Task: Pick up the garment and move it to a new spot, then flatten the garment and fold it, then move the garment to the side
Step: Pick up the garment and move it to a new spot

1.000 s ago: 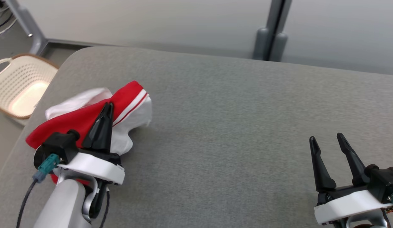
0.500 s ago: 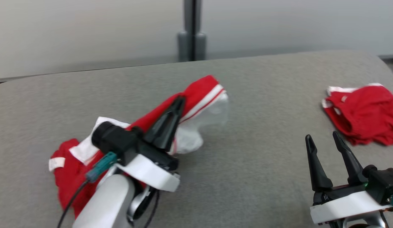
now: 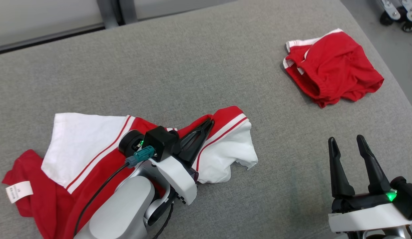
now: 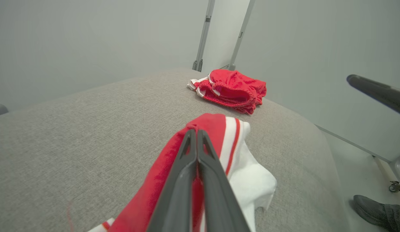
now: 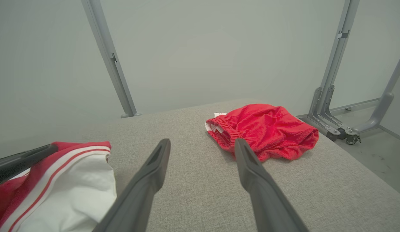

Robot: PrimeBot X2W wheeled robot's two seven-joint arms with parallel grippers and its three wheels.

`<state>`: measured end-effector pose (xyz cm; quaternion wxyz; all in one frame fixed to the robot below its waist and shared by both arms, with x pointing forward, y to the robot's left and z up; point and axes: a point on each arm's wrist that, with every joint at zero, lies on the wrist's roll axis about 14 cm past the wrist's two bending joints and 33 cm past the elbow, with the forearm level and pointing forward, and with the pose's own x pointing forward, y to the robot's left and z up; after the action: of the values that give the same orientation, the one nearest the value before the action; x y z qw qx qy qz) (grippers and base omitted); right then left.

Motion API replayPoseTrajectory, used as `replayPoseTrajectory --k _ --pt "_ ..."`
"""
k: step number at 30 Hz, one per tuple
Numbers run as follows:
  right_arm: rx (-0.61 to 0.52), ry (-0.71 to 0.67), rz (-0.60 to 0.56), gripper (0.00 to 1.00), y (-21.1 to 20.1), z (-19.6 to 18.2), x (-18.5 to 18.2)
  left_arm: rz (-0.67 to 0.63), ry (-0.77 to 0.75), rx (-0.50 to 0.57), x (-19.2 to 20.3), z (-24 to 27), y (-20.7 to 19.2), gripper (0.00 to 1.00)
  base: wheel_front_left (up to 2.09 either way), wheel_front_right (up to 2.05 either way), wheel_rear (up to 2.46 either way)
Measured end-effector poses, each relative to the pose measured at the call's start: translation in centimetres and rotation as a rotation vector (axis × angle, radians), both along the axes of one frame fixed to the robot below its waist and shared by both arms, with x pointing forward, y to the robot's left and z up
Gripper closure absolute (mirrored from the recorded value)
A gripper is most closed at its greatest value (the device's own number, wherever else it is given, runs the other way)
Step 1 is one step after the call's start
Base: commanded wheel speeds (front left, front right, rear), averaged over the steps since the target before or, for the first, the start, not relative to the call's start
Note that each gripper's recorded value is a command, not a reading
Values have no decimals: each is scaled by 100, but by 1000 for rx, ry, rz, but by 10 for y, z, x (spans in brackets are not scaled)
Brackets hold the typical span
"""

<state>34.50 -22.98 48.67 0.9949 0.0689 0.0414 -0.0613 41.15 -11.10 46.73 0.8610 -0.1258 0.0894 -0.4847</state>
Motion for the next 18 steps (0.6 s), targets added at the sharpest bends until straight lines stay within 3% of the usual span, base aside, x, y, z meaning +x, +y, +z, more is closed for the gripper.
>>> replayPoseTrajectory --k 1,2,10,13,14,18 --pt "0 13 -9 0 -2 -4 0 -5 22 -1 1 -8 -2 70 0 0 0" --pt "2 20 -14 0 -4 -7 0 -13 37 1 1 -14 -4 0 0 0 0" --pt "-18 22 36 0 7 -12 20 96 -79 -41 32 3 22 0 0 0 0" --pt "-23 16 73 0 17 -10 28 229 -136 -59 52 25 52 0 0 0 0" --pt "-28 7 97 0 23 -6 33 334 -161 -62 63 36 81 0 0 0 0" --pt "-33 -11 153 0 39 2 42 561 -205 -61 73 56 149 0 0 0 0"
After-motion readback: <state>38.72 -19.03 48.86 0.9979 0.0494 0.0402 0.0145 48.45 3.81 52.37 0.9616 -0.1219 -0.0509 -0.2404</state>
